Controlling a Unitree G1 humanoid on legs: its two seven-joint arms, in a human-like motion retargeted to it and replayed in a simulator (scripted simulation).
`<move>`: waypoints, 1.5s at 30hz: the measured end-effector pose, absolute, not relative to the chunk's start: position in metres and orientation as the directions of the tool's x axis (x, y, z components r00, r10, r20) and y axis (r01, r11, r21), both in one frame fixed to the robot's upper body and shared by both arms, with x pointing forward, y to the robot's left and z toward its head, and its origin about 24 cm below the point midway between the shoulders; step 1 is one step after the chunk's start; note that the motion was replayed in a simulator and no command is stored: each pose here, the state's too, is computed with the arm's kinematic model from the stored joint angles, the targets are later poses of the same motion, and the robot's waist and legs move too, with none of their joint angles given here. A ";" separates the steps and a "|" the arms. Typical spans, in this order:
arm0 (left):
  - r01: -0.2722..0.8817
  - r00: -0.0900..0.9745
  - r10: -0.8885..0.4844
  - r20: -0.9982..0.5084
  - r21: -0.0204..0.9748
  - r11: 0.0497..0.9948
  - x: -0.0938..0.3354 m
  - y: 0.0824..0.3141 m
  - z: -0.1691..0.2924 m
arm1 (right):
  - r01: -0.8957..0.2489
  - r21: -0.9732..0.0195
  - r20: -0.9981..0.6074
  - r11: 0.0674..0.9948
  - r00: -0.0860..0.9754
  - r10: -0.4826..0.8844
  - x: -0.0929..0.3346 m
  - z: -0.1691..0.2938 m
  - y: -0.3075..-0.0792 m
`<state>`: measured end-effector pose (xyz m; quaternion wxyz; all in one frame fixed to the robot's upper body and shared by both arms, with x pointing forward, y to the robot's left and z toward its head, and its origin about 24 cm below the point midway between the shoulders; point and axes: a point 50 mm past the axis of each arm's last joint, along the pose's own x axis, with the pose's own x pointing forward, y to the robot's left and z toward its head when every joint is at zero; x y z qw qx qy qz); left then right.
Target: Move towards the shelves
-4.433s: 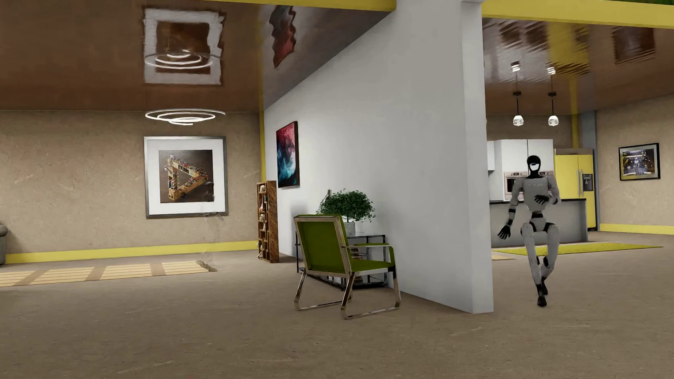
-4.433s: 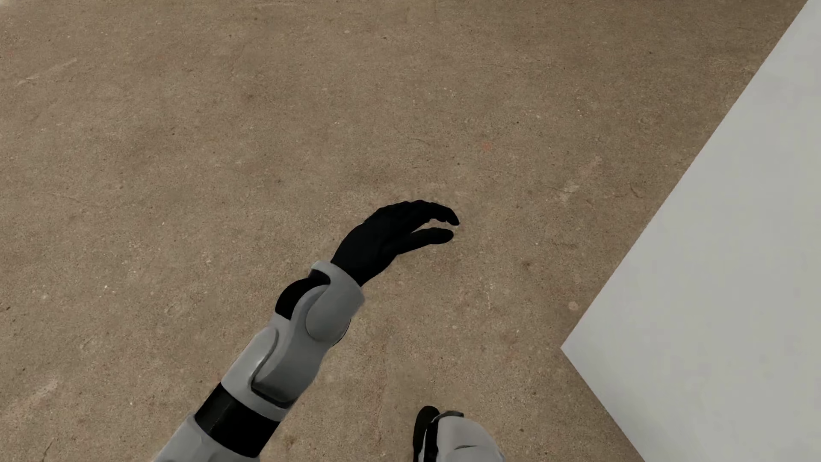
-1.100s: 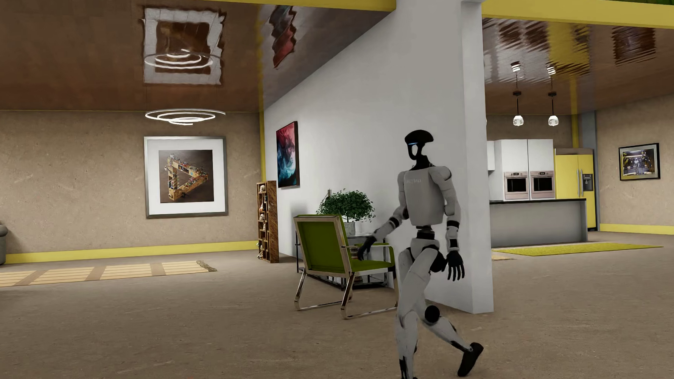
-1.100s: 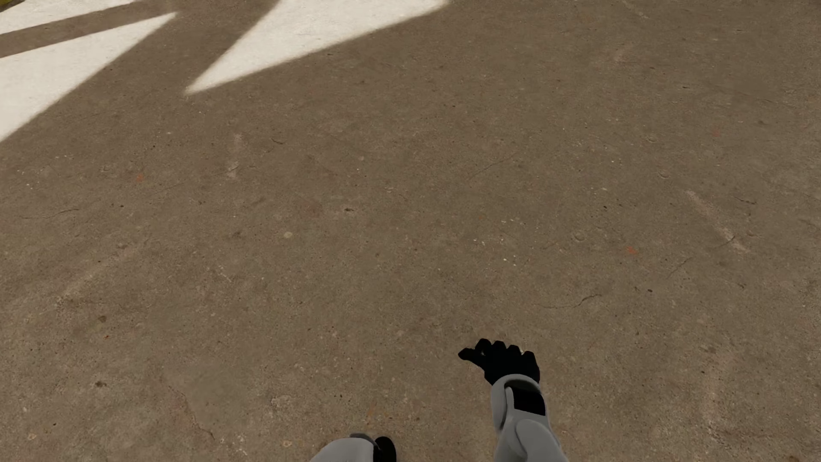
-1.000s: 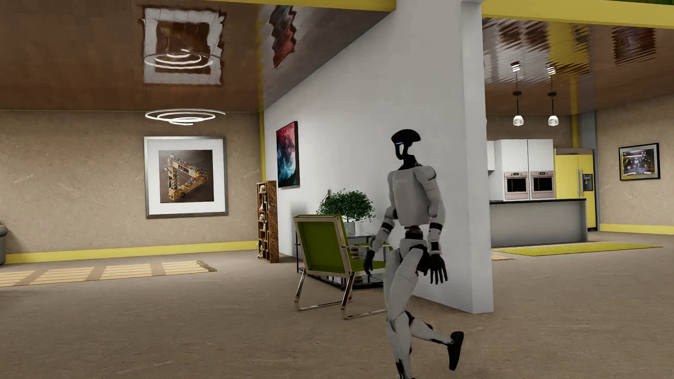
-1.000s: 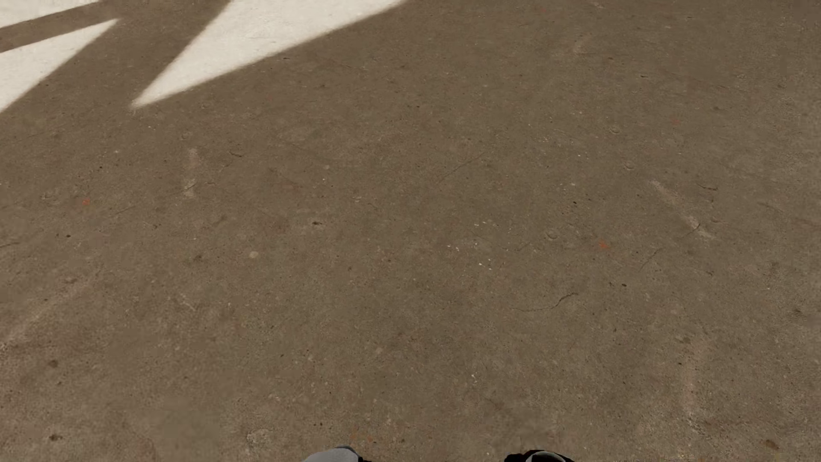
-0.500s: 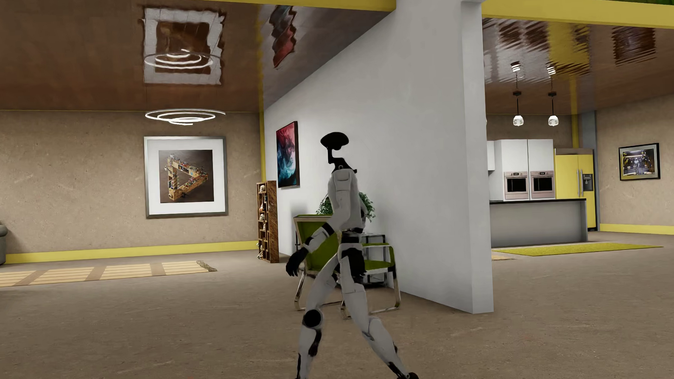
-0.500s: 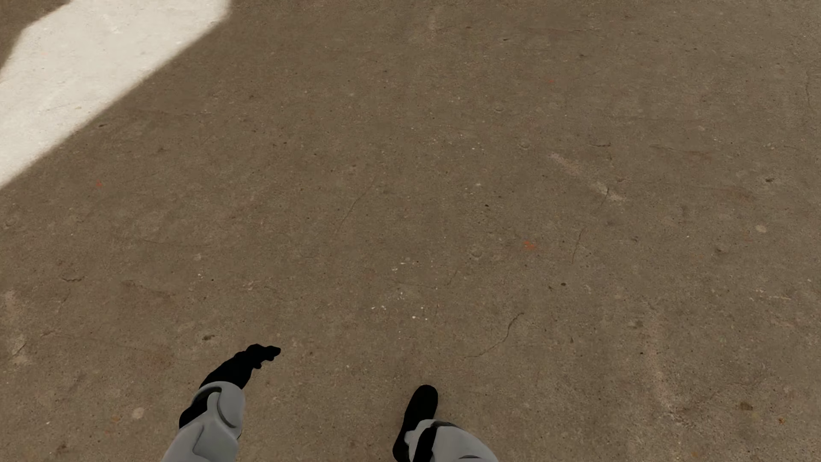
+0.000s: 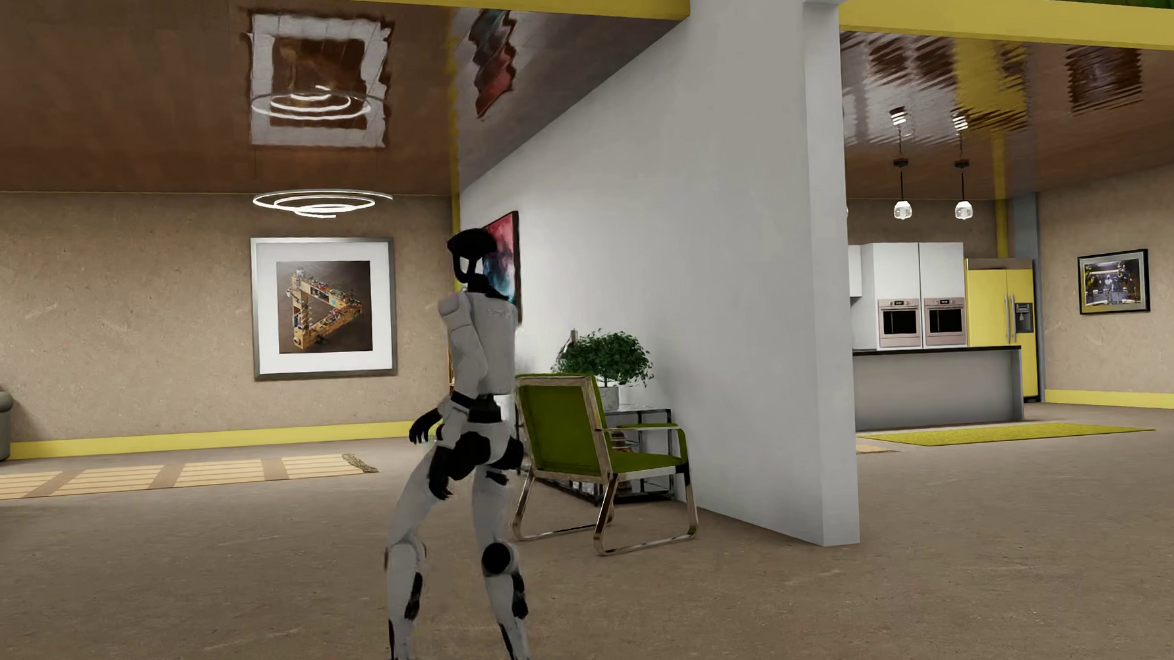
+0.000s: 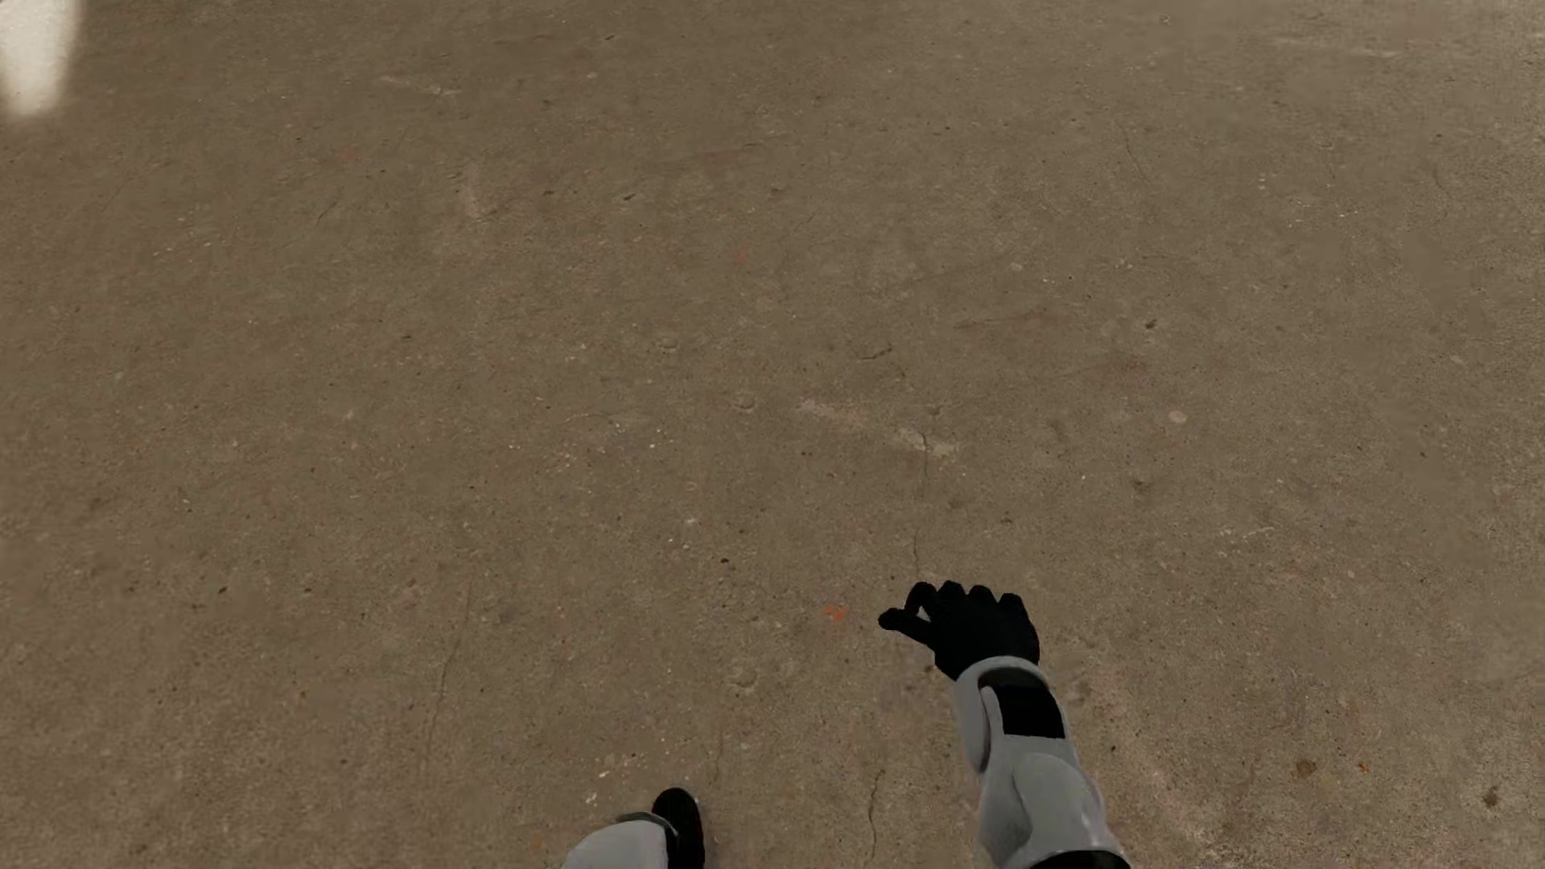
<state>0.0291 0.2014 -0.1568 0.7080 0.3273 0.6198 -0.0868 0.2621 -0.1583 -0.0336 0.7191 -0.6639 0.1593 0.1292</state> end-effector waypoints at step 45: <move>0.624 0.188 0.238 -0.953 0.303 0.720 0.039 0.204 -0.159 | -0.356 -0.915 -0.367 0.190 0.930 -0.025 0.273 -0.031 -0.146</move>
